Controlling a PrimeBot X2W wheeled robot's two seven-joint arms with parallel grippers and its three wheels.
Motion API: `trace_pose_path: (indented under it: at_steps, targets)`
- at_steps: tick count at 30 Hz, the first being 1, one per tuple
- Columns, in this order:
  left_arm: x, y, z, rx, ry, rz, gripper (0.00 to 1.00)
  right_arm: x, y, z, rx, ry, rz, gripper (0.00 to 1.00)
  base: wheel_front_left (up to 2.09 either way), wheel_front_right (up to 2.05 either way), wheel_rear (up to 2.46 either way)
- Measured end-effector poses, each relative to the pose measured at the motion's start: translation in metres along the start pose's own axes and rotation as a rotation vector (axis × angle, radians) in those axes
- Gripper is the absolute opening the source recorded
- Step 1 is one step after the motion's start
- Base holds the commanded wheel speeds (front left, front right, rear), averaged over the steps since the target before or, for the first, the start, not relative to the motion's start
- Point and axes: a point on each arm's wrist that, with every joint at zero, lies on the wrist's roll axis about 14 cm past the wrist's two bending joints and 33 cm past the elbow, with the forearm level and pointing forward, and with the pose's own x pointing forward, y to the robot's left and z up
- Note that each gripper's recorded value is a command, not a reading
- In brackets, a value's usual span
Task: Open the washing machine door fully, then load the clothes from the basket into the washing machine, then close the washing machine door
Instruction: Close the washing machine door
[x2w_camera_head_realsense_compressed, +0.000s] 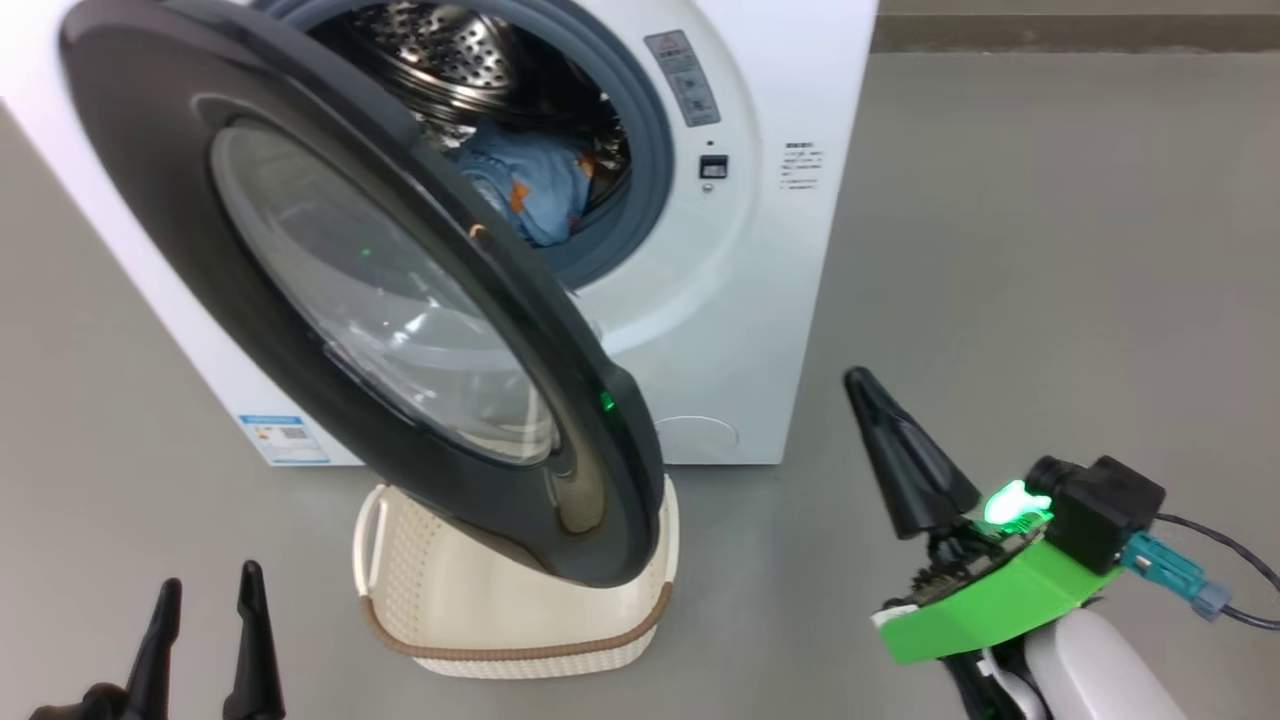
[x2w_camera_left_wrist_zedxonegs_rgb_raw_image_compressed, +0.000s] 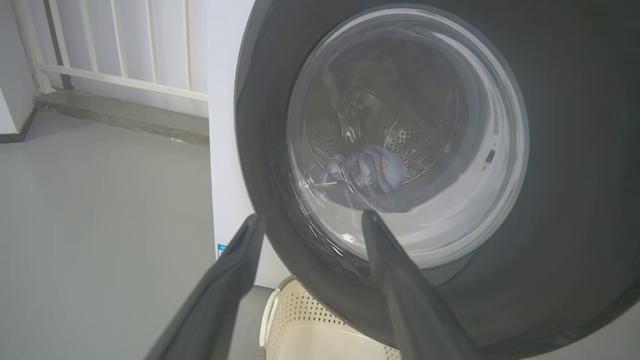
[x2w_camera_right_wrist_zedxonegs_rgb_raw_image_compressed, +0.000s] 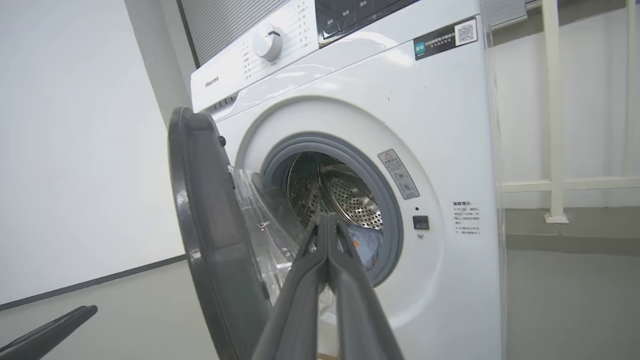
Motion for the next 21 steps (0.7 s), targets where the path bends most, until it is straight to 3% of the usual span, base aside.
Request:
trace_pose_path:
  at_steps: [13, 21]
  targets:
    - [-0.016, 0.014, 0.009, 0.005, -0.026, 0.059, 1.00, 0.015, 0.101, -0.011, 0.109, 0.009, 0.293, 0.00, 0.00, 0.00, 0.00]
    - [-0.020, 0.016, 0.007, 0.002, -0.021, 0.071, 1.00, -0.004, 0.132, -0.063, 0.178, 0.183, 0.371, 0.00, 0.00, 0.00, 0.00]
